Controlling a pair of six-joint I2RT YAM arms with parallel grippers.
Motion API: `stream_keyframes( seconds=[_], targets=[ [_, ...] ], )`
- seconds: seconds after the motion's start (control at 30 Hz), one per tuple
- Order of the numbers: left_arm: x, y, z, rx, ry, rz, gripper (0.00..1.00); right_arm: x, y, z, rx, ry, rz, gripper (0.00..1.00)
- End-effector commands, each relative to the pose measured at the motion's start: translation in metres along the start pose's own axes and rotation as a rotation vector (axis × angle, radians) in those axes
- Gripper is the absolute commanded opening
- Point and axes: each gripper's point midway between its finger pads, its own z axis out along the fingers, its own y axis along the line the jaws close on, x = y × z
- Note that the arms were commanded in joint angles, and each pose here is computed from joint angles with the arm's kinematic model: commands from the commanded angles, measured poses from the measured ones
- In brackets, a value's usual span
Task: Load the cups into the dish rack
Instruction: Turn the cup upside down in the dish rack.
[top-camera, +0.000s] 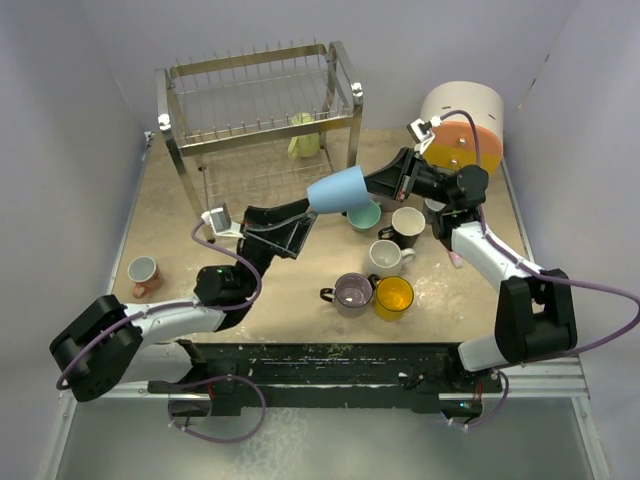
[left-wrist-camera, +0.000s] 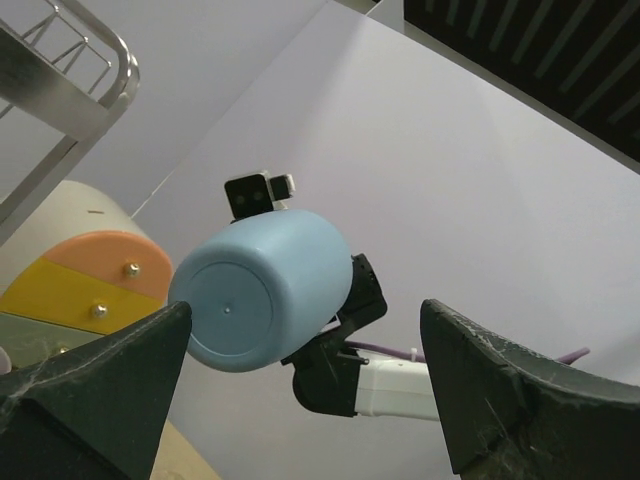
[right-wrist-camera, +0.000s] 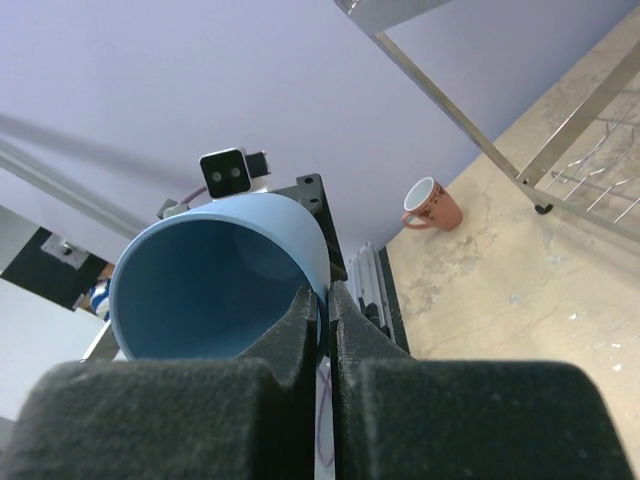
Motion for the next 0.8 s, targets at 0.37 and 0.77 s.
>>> stream_keyframes(
  seconds=[0.37,0.77],
  targets=[
    [-0.004,-0.012,0.024,0.06,-0.08,-0.065,1.0,-0.003,0.018,0.001,-0.062,-0.076,-0.038,0.0],
    [-0.008,-0.012,0.04,0.056,-0.119,-0.105,0.86,0.011,0.008,0.003,-0.047,-0.053,-0.005,0.0]
  ],
)
